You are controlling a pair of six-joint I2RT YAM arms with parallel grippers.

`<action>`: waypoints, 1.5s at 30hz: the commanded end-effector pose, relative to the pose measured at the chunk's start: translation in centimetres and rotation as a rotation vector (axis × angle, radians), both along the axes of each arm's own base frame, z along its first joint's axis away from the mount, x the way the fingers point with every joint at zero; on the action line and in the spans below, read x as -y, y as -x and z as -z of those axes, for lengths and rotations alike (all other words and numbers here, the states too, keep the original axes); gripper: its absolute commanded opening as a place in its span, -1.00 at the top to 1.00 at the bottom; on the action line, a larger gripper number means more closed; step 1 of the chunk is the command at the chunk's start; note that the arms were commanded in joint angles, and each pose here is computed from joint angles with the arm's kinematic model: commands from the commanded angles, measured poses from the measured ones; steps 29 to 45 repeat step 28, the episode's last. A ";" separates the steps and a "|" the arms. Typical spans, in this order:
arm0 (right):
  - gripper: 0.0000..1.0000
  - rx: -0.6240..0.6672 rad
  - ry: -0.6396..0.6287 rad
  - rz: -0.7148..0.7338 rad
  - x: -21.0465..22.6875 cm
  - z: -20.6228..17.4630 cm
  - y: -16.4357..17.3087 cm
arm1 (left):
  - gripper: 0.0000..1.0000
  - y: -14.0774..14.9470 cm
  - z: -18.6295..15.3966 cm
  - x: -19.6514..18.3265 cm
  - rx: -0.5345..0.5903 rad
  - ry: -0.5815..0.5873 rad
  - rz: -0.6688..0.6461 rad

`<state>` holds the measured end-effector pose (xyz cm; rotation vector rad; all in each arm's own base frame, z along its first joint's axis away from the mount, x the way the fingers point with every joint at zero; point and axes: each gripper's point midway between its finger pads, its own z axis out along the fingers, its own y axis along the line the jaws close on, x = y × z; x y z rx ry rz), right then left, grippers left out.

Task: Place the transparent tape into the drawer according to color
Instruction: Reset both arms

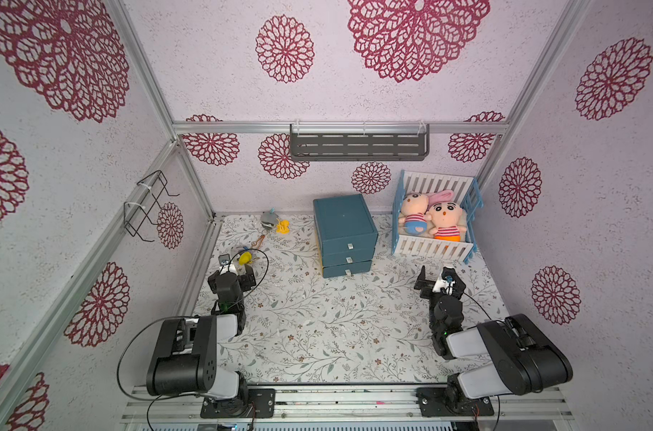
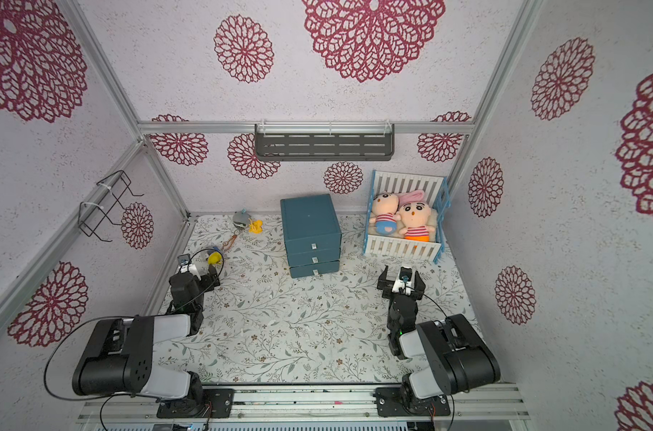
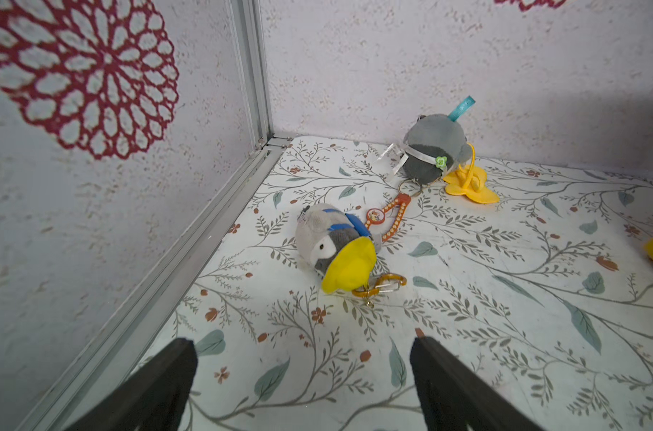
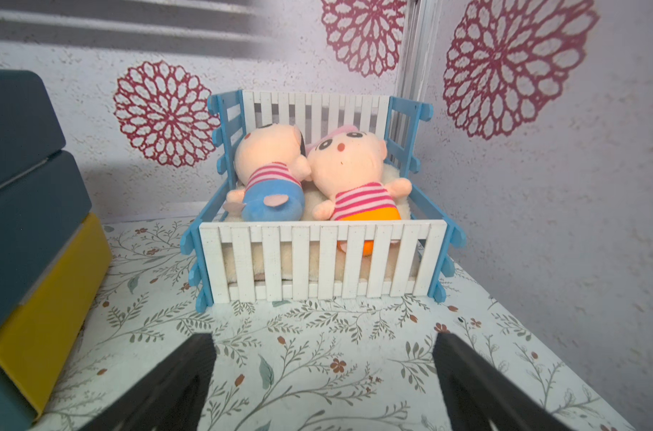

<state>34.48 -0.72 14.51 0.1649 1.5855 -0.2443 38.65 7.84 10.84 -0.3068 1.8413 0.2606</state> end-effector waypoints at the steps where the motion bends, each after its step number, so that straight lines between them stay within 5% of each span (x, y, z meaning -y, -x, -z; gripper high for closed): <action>1: -0.97 0.148 -0.014 -0.019 0.0 -3.4 0.3 | -0.95 -0.8 -1.5 0.5 0.091 0.011 0.041; 16: -0.98 0.225 0.012 -0.057 -0.5 -3.7 2.4 | -0.94 -1.6 -1.3 0.6 0.050 0.016 0.050; 45: -0.98 0.195 0.009 -0.034 -0.3 -3.3 1.6 | -0.94 -1.6 -1.2 0.6 0.049 0.017 0.051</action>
